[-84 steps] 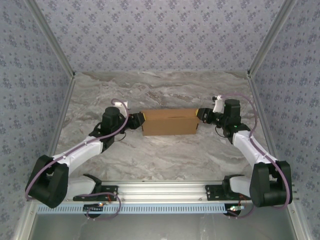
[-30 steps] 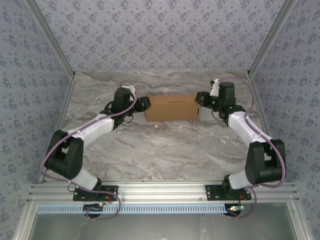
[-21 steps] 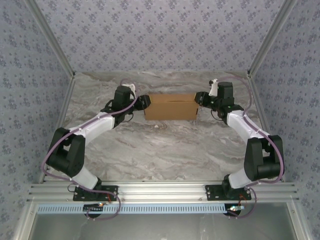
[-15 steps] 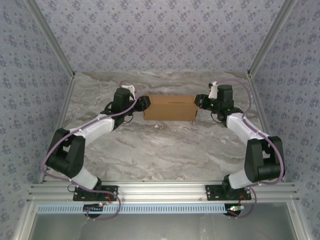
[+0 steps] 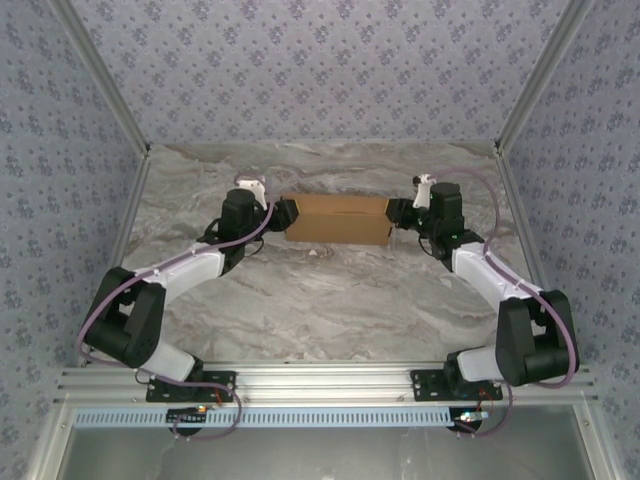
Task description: Fold the paper box
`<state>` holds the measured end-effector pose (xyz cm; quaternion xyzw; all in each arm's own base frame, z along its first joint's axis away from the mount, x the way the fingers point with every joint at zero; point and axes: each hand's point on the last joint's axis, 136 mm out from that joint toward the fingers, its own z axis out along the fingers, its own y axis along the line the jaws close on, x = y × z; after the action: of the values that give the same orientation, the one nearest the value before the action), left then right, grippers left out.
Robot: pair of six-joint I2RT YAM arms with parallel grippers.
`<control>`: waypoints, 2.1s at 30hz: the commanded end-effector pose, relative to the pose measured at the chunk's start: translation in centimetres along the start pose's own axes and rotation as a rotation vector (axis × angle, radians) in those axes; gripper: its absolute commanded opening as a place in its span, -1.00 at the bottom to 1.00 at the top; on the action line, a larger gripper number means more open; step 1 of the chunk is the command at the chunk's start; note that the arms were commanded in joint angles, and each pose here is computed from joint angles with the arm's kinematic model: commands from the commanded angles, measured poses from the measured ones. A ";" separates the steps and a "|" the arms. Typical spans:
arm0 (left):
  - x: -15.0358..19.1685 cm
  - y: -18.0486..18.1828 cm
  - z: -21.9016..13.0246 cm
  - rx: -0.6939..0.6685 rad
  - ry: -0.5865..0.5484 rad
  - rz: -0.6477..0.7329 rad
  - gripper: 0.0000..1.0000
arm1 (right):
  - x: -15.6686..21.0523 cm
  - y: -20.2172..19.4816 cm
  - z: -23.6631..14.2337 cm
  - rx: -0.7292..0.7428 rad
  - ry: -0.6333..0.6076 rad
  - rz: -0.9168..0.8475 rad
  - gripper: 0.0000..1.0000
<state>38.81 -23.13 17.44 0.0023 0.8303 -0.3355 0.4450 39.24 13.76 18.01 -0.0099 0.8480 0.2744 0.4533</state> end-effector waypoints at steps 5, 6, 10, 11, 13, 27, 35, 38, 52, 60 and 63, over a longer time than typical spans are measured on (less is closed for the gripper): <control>6.5 -1.9 -0.6 0.080 0.182 -0.010 0.11 | 4.2 4.6 -0.5 -0.147 0.099 -0.101 -0.49; 6.6 -1.9 -0.7 0.079 0.183 -0.010 0.11 | 4.4 4.6 -0.5 -0.145 0.100 -0.106 -0.49; 7.5 -1.7 -1.0 0.069 0.191 -0.008 0.12 | 5.2 4.7 -0.6 -0.137 0.108 -0.121 -0.49; 7.7 -1.7 -1.1 0.070 0.193 -0.009 0.12 | 5.4 4.6 -0.6 -0.135 0.111 -0.124 -0.50; 7.8 -1.6 -1.2 0.068 0.194 -0.010 0.12 | 5.7 4.6 -0.7 -0.132 0.112 -0.130 -0.50; 9.8 -1.0 -2.0 0.054 0.223 -0.029 0.17 | 7.9 4.2 -1.5 -0.114 0.124 -0.150 -0.50; 10.4 -0.9 -2.3 0.058 0.238 -0.061 0.18 | 8.3 4.2 -2.0 -0.112 0.120 -0.154 -0.51; 10.9 -1.0 -2.5 0.061 0.255 -0.074 0.20 | 8.6 4.3 -2.2 -0.111 0.123 -0.158 -0.51; 12.5 -0.1 -3.3 0.012 0.286 -0.080 0.22 | 10.4 4.4 -2.0 -0.092 0.140 -0.170 -0.51; 13.1 1.4 -2.0 -0.044 0.286 -0.063 0.23 | 12.3 2.0 -1.0 0.013 0.200 -0.140 -0.49; 13.1 2.0 -1.5 -0.065 0.281 -0.058 0.24 | 13.1 0.9 -0.6 0.065 0.231 -0.120 -0.45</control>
<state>30.04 -22.23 5.99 -0.0122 0.9078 -0.2814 0.3109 31.95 15.41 9.38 -0.0629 0.8955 0.1888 0.3981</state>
